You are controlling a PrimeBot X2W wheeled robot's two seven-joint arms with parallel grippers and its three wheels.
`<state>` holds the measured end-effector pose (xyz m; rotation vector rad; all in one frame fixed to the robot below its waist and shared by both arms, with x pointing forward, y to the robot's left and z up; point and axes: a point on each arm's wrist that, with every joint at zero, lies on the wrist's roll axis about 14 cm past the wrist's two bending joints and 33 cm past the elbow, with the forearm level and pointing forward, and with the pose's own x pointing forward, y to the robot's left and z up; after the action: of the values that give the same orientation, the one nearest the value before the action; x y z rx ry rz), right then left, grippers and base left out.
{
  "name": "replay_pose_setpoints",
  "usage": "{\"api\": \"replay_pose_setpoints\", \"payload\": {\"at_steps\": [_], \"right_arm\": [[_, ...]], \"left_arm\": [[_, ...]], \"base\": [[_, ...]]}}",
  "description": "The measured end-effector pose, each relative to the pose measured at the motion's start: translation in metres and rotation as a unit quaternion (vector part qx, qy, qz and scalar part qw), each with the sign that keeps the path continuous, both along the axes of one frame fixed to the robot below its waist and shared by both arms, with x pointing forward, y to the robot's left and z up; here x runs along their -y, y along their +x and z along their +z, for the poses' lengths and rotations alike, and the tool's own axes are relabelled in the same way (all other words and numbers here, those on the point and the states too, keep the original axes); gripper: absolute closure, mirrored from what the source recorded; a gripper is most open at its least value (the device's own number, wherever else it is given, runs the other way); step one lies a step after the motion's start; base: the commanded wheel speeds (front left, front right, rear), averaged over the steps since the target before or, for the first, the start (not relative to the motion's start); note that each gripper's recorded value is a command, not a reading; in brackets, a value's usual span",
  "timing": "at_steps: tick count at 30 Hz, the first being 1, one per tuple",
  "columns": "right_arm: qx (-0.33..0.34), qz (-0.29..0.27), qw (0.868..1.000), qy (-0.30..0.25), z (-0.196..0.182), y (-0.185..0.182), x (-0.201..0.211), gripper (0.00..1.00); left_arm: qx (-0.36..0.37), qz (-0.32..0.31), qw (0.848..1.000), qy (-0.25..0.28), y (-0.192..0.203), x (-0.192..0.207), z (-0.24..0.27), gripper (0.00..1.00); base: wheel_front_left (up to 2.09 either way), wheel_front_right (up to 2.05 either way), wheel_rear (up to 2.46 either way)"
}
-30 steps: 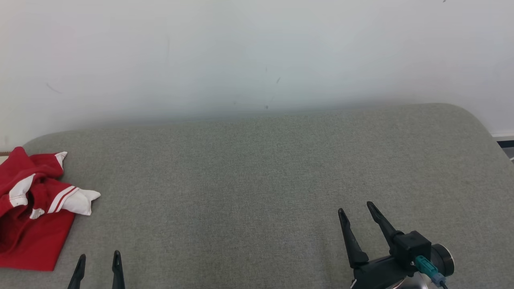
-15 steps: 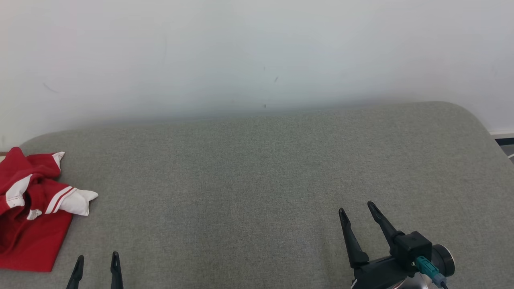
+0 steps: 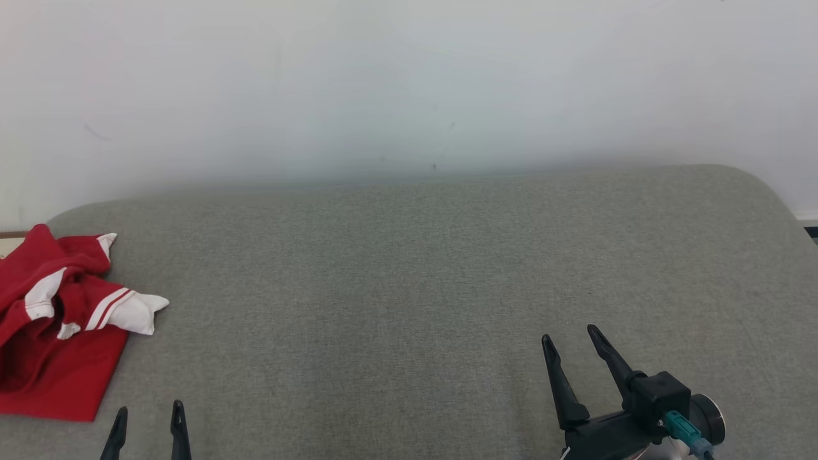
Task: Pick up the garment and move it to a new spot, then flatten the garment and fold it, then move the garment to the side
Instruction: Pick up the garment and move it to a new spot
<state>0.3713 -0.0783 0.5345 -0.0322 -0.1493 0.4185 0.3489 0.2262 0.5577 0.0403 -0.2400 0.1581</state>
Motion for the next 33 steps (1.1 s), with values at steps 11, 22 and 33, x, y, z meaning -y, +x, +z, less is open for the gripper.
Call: {"api": "replay_pose_setpoints", "payload": {"at_steps": [11, 22, 33], "right_arm": [[-0.009, 0.036, 0.999, 0.006, -0.004, 0.003, -0.025, 0.00], [-0.013, 0.086, 0.996, 0.009, -0.005, 0.005, -0.060, 0.00], [-0.011, 0.147, 0.989, 0.010, -0.001, -0.002, -0.103, 0.00]], "left_arm": [[-0.001, 0.051, 0.999, -0.004, -0.020, -0.029, -0.002, 0.00], [-0.002, 0.111, 0.994, -0.010, -0.050, -0.064, -0.005, 0.00], [0.001, 0.168, 0.986, -0.011, -0.088, -0.095, -0.005, 0.00]], "base": [[0.00, 0.00, 0.00], [0.00, 0.00, 0.00], [0.00, 0.00, 0.00]]}}
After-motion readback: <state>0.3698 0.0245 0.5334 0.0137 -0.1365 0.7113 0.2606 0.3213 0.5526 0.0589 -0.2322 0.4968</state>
